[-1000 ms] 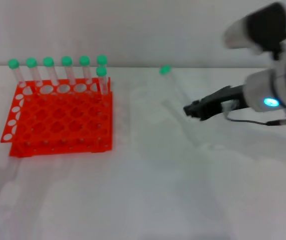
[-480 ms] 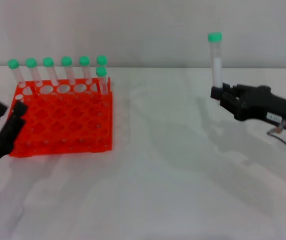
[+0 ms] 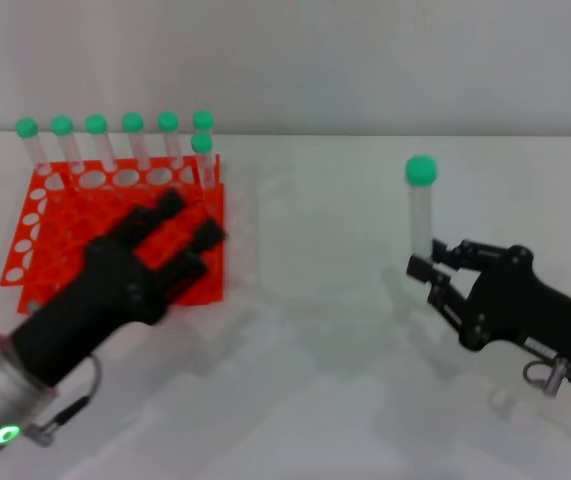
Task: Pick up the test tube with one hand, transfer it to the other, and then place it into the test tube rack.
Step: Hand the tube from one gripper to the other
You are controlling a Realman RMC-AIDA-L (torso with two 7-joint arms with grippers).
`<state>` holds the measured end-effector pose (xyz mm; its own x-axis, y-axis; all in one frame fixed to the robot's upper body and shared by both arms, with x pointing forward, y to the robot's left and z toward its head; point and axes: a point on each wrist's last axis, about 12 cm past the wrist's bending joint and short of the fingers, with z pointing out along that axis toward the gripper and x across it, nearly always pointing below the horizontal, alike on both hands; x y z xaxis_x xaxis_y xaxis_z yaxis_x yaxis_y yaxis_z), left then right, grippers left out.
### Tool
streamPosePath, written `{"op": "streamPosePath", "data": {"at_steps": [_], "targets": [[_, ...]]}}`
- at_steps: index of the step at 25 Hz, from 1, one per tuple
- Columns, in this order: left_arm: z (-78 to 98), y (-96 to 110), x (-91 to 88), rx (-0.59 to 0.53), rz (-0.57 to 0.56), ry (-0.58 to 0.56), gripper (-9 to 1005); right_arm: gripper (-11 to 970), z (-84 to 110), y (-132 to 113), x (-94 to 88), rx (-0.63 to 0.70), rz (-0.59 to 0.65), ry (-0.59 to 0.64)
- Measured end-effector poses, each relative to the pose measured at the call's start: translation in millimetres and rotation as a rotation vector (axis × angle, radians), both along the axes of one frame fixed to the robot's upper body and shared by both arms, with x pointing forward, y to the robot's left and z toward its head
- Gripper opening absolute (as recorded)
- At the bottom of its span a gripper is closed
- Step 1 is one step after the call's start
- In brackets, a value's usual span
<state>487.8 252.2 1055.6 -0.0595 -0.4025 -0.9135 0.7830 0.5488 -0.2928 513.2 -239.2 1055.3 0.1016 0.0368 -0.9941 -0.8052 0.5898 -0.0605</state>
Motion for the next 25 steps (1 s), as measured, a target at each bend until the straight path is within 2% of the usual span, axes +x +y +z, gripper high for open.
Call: {"op": "streamPosePath", "data": {"at_steps": [4, 10, 14, 25], "targets": [[5.2, -31.6, 8.5, 0.031, -0.149, -0.021, 695, 178, -4.1, 7.0, -5.5, -0.034, 0.043, -0.013], [8.1, -70.8, 17.4, 0.104, -0.277, -0.029, 654, 178, -7.2, 13.3, -7.8, -0.057, 0.077, -0.004], [10.1, -83.2, 22.0, 0.13, -0.288, -0.027, 627, 178, -8.6, 14.8, -9.7, -0.062, 0.089, 0.001], [12.5, -99.2, 29.4, 0.174, -0.28, -0.02, 552, 177, -11.2, 17.0, -11.8, -0.073, 0.102, 0.011]]}}
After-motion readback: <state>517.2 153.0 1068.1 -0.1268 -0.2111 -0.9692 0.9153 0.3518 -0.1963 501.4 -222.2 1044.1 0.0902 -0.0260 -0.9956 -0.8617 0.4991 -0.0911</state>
